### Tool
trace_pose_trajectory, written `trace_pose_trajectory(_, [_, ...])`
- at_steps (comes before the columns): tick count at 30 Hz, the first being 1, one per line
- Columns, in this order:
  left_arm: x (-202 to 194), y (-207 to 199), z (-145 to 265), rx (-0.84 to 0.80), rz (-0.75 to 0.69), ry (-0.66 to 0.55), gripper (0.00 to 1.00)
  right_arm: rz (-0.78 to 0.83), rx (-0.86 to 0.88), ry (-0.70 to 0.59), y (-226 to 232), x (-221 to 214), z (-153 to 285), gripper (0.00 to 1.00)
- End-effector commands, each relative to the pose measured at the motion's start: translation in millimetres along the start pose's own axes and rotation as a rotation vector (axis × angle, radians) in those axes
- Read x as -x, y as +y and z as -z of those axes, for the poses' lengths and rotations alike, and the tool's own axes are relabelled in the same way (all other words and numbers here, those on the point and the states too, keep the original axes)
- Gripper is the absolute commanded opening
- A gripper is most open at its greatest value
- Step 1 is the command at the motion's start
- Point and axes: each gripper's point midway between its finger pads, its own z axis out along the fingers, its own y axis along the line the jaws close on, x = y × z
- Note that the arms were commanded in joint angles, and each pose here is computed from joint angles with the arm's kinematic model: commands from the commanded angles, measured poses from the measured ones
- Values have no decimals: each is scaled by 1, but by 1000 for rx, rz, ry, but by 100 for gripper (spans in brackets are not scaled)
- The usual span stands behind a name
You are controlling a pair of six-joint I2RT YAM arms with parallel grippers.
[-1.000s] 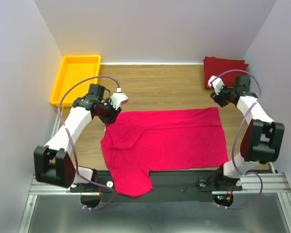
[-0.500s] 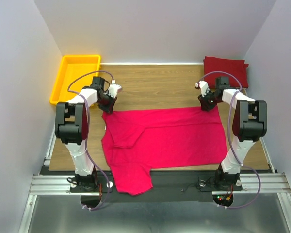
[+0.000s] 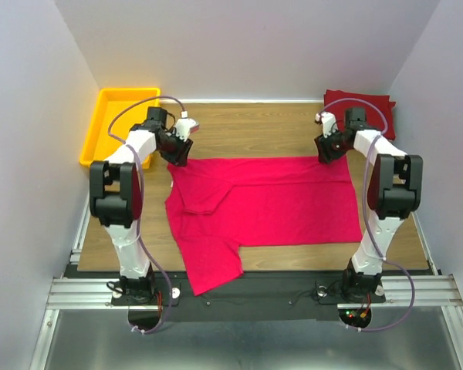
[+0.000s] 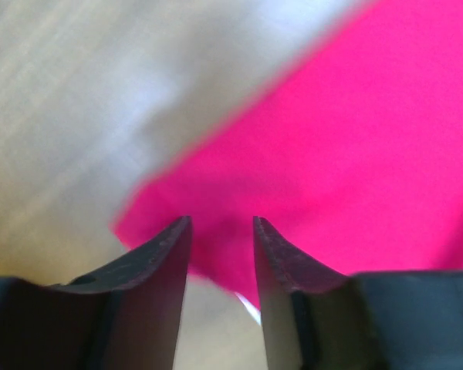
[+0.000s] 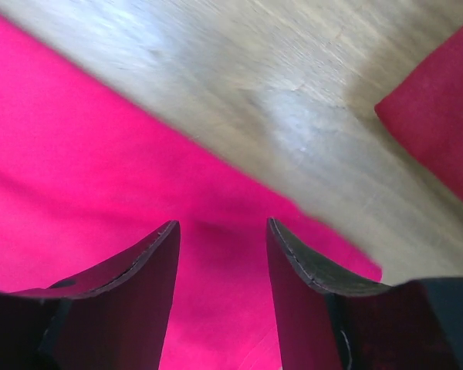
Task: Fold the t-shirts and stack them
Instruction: Fold the tshirt
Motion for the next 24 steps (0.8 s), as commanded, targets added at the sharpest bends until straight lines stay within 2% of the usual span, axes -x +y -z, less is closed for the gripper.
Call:
trace_pose_trajectory(1, [43, -72, 82, -20, -281, -142, 51, -20, 35, -134, 27, 44, 57, 54])
trace_pose_trajectory(5, [12, -113, 85, 21, -370, -96, 53, -54, 69, -141, 47, 39, 72, 54])
trace_pose_trajectory(8, [-8, -153, 71, 43, -442, -65, 55, -68, 71, -140, 56, 33, 79, 54])
trace_pose_trajectory(9, [-24, -160, 63, 44, -460, -27, 55, -74, 69, -140, 57, 32, 81, 54])
trace_pose_trajectory(11, [-27, -165, 62, 121, -514, -26, 58, -89, 73, -136, 62, 28, 84, 53])
trace_pose_trajectory(13, [-41, -185, 53, 123, -591, 0, 59, -99, 75, -132, 65, 25, 85, 53])
trace_pose_trajectory(14, [-43, -181, 52, 169, -610, 16, 59, -104, 76, -132, 66, 24, 85, 53])
trace_pose_trajectory(15, [-49, -191, 48, 164, -651, 31, 59, -107, 74, -128, 68, 21, 86, 53])
trace_pose_trajectory(24, [-64, -192, 25, 263, -805, 120, 60, -119, 67, -112, 68, 15, 86, 53])
